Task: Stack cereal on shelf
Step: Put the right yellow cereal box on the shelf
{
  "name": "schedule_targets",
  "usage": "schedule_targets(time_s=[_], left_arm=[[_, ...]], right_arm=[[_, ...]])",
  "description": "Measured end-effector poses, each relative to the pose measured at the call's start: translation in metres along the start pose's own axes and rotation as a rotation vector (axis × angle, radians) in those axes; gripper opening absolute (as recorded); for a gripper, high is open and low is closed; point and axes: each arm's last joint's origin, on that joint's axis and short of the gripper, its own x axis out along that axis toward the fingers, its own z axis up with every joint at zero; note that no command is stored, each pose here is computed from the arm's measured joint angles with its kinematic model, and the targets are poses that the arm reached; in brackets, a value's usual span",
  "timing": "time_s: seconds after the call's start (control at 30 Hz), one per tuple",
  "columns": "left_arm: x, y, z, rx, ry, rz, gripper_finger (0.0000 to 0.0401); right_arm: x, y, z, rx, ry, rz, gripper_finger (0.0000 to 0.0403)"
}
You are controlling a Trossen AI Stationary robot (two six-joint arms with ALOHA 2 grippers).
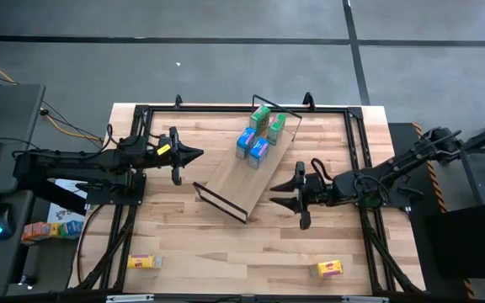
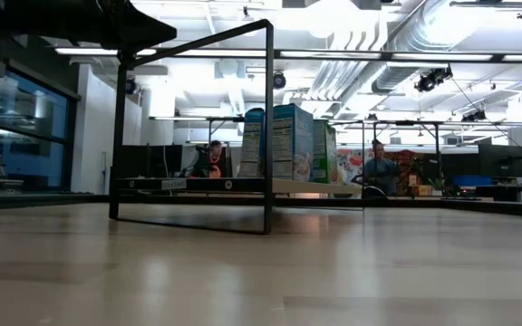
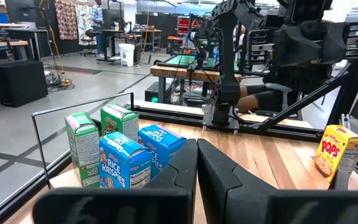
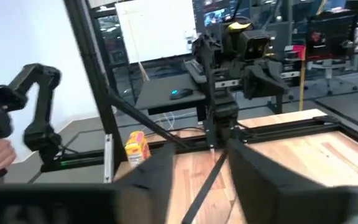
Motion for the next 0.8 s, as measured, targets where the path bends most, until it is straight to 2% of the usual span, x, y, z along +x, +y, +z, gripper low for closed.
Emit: schedule_targets(time_s=[0.17, 0.3, 0.43, 0.57, 0.67, 0.8], left_arm=[[0.0, 0.0, 0.0, 0.0, 0.001, 0.0, 0.0003], [0.0, 0.0, 0.0, 0.0, 0.001, 0.0, 0.0003], [0.0, 0.0, 0.0, 0.0, 0.001, 0.0, 0.0003], [0.0, 0.0, 0.0, 0.0, 0.002, 0.0, 0.0003], [0.0, 0.0, -0.001, 0.001, 0.01, 0.001, 0.0003], [0.0, 0.0, -0.003, 0.002, 0.029, 0.001, 0.0003]], right_arm=[[0.0, 0.0, 0.0, 0.001, -0.005, -0.009, 0.0242], [0.0, 0.003, 0.004, 0.015, -0.015, 0.071, 0.0308], [-0.001, 0.021, 0.024, -0.021, 0.09, 0.097, 0.0326], [-0.005, 0.043, 0.047, -0.046, 0.336, -0.041, 0.0327], [-0.008, 0.06, 0.063, 0.009, 0.487, -0.107, 0.0327], [-0.007, 0.083, 0.063, 0.123, 0.686, -0.177, 0.0327]])
